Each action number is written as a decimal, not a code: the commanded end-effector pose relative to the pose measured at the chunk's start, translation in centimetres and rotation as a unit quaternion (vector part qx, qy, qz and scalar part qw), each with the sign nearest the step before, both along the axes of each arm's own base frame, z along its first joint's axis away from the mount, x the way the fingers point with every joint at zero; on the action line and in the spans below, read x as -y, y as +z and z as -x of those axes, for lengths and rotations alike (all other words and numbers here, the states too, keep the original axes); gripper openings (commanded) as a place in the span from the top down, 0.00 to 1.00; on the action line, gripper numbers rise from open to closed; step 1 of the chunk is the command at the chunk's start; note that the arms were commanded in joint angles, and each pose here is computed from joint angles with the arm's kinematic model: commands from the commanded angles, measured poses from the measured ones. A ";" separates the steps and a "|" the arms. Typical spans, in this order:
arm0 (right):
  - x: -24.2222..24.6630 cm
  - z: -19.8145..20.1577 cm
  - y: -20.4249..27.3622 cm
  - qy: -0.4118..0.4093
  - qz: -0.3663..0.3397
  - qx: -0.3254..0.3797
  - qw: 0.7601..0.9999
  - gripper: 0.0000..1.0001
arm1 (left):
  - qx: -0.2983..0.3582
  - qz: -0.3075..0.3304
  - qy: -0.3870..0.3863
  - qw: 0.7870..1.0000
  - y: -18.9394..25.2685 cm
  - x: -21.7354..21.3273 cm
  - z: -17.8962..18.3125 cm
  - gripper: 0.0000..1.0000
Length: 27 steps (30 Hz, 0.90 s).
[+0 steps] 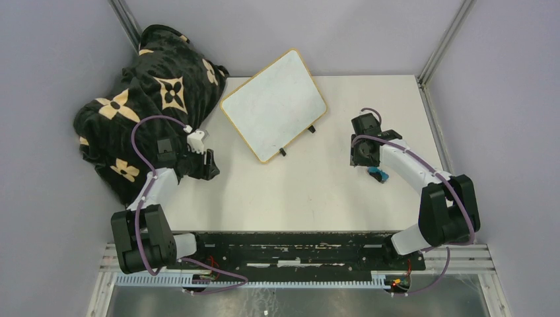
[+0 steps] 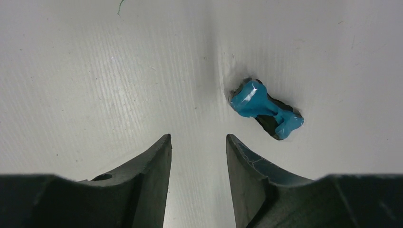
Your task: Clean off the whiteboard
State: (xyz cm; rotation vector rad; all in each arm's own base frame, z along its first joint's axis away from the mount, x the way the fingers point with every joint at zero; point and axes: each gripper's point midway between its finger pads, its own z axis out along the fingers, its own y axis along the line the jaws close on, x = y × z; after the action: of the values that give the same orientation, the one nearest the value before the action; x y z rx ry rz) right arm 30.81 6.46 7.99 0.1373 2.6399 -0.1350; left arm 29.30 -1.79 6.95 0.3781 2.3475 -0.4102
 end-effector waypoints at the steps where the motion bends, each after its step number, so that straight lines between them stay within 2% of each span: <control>1: 0.1 -0.1 0.8 -0.021 -0.014 0.033 0.999 0.47 | 0.039 0.007 -0.017 0.999 0.9 0.5 -1.1 0.34; 5: 0.5 -0.2 1.7 -0.031 -0.016 0.069 0.997 0.46 | 0.058 0.007 -0.006 0.998 1.3 0.4 -1.5 0.34; 9: 0.9 -0.1 2.6 -0.034 -0.012 0.085 0.996 0.46 | 0.103 0.008 0.043 0.994 2.1 -0.5 -3.4 0.34; 19: 1.1 0.9 3.5 -0.027 -0.032 0.141 0.989 0.45 | 0.222 0.024 0.169 0.960 3.3 -3.3 -7.3 0.33; 27: 0.1 0.7 5.3 -0.020 -0.082 0.206 0.975 0.42 | 0.254 0.023 0.213 0.943 2.2 -4.5 -7.7 0.33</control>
State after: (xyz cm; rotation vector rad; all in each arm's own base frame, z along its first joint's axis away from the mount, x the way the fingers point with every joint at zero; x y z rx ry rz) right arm 28.46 5.65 10.43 0.2191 2.3778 -0.0033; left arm 34.77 1.65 5.85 0.0115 2.0117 -0.1773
